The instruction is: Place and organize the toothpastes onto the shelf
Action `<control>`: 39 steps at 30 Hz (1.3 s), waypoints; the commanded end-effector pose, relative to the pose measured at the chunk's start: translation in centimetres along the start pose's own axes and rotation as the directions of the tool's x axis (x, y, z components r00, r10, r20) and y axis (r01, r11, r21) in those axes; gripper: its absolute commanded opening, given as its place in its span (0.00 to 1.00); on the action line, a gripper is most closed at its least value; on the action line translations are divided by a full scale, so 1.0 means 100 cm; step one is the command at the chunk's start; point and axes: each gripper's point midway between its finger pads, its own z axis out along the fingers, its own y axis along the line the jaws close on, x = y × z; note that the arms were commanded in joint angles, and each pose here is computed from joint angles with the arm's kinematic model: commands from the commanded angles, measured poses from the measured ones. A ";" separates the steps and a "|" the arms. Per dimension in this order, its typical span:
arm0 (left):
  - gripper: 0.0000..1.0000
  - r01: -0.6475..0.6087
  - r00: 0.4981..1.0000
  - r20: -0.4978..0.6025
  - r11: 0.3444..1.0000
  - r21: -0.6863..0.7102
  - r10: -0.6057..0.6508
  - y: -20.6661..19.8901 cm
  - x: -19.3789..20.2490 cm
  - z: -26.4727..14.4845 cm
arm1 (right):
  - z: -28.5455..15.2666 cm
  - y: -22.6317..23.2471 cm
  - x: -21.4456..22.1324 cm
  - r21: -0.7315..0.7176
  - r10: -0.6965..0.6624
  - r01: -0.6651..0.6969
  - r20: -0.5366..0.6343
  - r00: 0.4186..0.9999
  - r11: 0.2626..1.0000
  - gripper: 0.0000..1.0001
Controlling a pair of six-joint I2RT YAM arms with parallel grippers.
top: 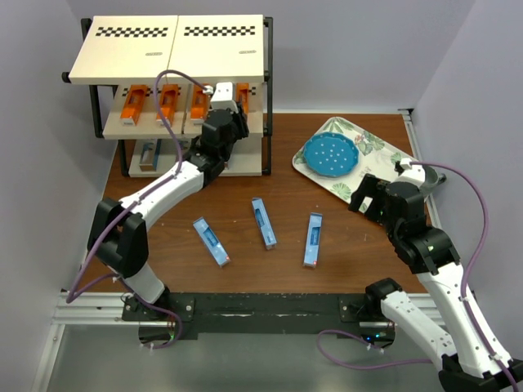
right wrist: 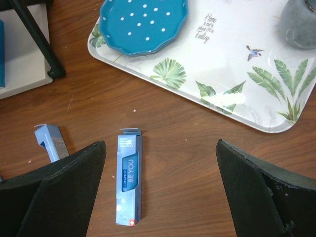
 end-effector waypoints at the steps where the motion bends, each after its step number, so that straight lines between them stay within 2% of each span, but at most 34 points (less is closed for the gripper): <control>1: 0.36 -0.004 0.998 0.064 1.000 -0.009 0.004 -0.003 -0.024 0.006 | 0.001 -0.002 -0.005 0.015 -0.005 0.005 0.026 1.000 1.000 0.98; 10: 0.69 0.001 0.998 0.059 1.000 0.016 -0.002 -0.001 -0.038 -0.019 | 0.002 0.002 -0.007 0.003 -0.005 0.005 0.024 1.000 1.000 0.98; 12: 0.73 0.010 0.998 0.068 1.000 0.022 -0.011 0.001 -0.048 -0.032 | 0.002 0.003 -0.006 0.000 -0.006 0.006 0.022 1.000 1.000 0.98; 18: 0.98 0.019 1.000 0.014 1.000 -0.006 -0.019 0.018 -0.044 -0.078 | 0.006 0.006 -0.005 -0.008 -0.003 0.003 0.014 1.000 1.000 0.98; 19: 1.00 -0.004 0.999 -0.042 0.999 -0.044 0.002 0.027 -0.027 -0.087 | 0.006 0.007 -0.005 -0.013 -0.003 0.003 0.014 1.000 1.000 0.98; 21: 1.00 0.008 0.998 -0.060 0.997 -0.076 -0.013 0.033 -0.026 -0.105 | 0.007 0.007 -0.004 -0.012 -0.004 0.005 0.010 1.000 1.000 0.98; 22: 1.00 -0.020 0.993 -0.117 0.993 -0.119 0.006 0.040 -0.009 -0.115 | 0.007 0.008 -0.004 -0.015 -0.004 0.005 0.009 1.000 1.000 0.98; 24: 1.00 0.010 0.989 -0.141 0.988 -0.152 -0.031 0.044 0.000 -0.133 | 0.008 0.009 -0.003 -0.017 -0.005 0.005 0.004 1.000 1.000 0.98; 25: 1.00 -0.019 0.981 -0.193 0.984 -0.179 -0.017 0.048 0.019 -0.145 | 0.009 0.009 -0.003 -0.020 -0.006 0.006 0.001 1.000 1.000 0.98; 26: 1.00 0.038 0.978 -0.192 0.980 -0.196 -0.076 0.048 0.022 -0.154 | 0.009 0.010 -0.002 -0.025 -0.006 0.006 0.000 1.000 1.000 0.98; 28: 1.00 0.031 0.960 -0.262 0.972 -0.234 -0.094 0.056 0.053 -0.173 | 0.011 0.011 0.000 -0.025 -0.011 0.011 -0.009 1.000 1.000 0.98; 29: 1.00 0.104 0.953 -0.251 0.960 -0.262 -0.172 0.056 0.057 -0.181 | 0.011 0.011 0.001 -0.027 -0.011 0.011 -0.012 1.000 1.000 0.98; 31: 1.00 0.081 0.938 -0.297 0.946 -0.315 -0.179 0.068 0.085 -0.200 | 0.013 0.011 0.006 -0.026 -0.015 0.014 -0.024 1.000 1.000 0.98; 32: 1.00 0.139 0.928 -0.283 0.931 -0.336 -0.241 0.068 0.089 -0.207 | 0.013 0.011 0.007 -0.029 -0.016 0.015 -0.027 1.000 0.999 0.98; 36: 1.00 0.147 0.908 -0.317 0.917 -0.371 -0.273 0.066 0.122 -0.231 | 0.018 0.012 0.018 -0.031 -0.027 0.025 -0.059 0.998 0.999 0.98; 37: 1.00 0.104 0.905 -0.347 0.919 -0.380 -0.245 0.068 0.134 -0.240 | 0.018 0.014 0.020 -0.041 -0.028 0.025 -0.063 0.998 0.999 0.98; 39: 1.00 0.123 0.888 -0.354 0.894 -0.431 -0.293 0.068 0.150 -0.246 | 0.018 0.016 0.025 -0.050 -0.034 0.030 -0.074 0.997 0.998 0.98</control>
